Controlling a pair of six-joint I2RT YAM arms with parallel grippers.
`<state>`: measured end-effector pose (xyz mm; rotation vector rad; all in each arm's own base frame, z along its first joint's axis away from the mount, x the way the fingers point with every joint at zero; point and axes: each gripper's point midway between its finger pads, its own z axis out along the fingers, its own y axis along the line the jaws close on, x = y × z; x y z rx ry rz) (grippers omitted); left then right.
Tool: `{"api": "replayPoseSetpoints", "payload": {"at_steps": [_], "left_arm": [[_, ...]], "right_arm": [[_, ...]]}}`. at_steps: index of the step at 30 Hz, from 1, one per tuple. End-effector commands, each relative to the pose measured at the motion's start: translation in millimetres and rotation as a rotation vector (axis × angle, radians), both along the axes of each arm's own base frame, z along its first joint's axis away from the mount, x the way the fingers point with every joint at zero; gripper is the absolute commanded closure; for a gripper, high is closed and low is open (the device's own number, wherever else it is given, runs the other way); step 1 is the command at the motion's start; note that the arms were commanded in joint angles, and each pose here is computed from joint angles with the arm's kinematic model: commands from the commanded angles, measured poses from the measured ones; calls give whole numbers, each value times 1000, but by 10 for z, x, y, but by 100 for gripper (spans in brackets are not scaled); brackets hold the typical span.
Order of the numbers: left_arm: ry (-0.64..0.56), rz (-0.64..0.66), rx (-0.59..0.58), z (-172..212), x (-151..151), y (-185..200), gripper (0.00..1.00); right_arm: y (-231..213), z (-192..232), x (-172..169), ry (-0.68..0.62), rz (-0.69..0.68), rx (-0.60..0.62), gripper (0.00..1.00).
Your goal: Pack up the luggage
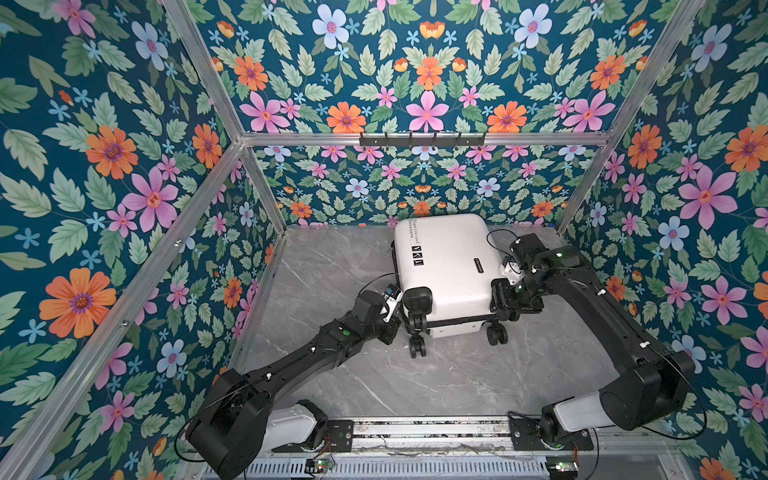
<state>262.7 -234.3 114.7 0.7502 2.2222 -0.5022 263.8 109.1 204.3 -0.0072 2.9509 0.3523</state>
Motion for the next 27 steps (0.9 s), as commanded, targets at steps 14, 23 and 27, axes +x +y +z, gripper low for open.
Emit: {"api": "replayPoseSetpoints", "payload": {"at_steps": [14,23,27], "left_arm": [[-2,15,-90,115,-21,-58,100],[-11,26,-107,125,-35,-36,100],[-14,25,-119,139,-29,-55,100]], "right_arm": [[1138,534,-626,31,-89,220,26],[2006,310,-641,59,77,122,13],[2129,190,-518,51,81,105,11]]}}
